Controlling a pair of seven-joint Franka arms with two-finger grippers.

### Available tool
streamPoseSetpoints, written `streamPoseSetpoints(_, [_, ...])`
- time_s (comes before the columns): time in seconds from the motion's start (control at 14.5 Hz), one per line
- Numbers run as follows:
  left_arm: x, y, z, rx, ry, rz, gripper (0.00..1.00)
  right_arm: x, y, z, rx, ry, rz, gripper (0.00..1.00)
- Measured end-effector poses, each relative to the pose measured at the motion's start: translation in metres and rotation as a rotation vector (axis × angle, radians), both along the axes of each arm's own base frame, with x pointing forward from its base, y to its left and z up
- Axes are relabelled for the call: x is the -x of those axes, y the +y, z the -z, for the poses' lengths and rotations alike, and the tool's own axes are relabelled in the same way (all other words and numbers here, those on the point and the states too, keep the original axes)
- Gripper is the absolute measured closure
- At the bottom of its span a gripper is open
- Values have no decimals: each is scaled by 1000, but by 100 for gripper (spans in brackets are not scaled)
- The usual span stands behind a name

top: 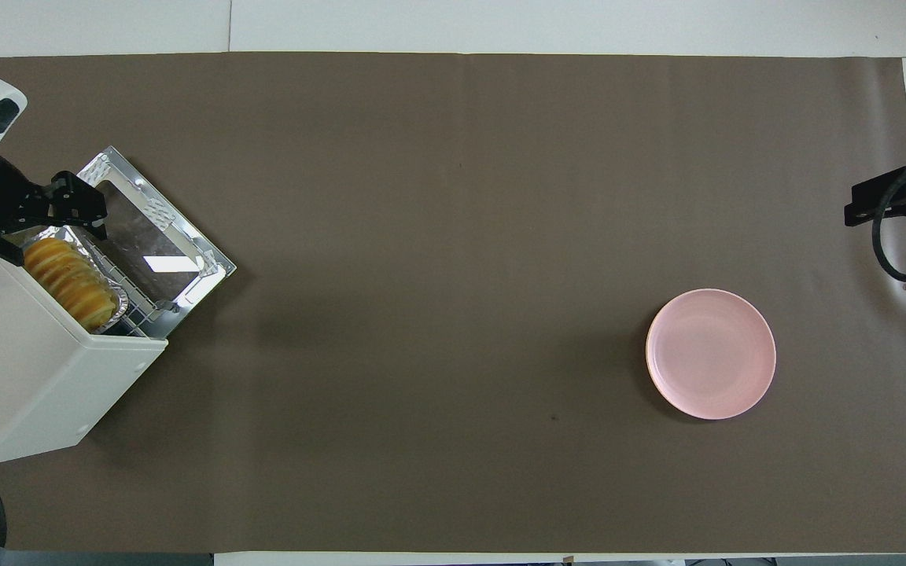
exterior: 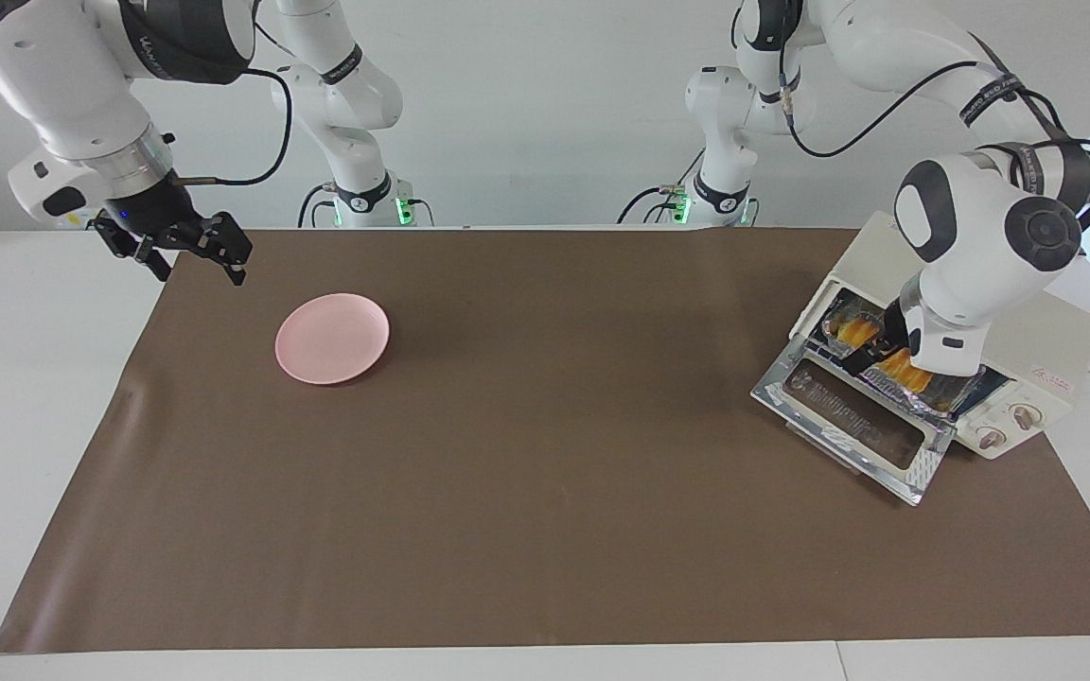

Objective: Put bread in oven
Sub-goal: 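Release the tray and draw the left gripper back from the oven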

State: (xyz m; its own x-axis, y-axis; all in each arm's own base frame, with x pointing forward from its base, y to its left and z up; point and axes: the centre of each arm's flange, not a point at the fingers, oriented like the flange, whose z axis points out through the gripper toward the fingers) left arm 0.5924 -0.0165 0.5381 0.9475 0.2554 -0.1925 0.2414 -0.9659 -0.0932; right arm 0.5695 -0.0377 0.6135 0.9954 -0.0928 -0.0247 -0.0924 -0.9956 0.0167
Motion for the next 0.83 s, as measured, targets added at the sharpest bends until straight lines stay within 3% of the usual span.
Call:
streamPoseSetpoints(0.28, [39,29,-25,86,7,94,0,0,0,0,0,0,0,0])
streamPoseSetpoints(0.83, [66,23,-41,135,-2,209,0,0,0,0,0,0,0,0])
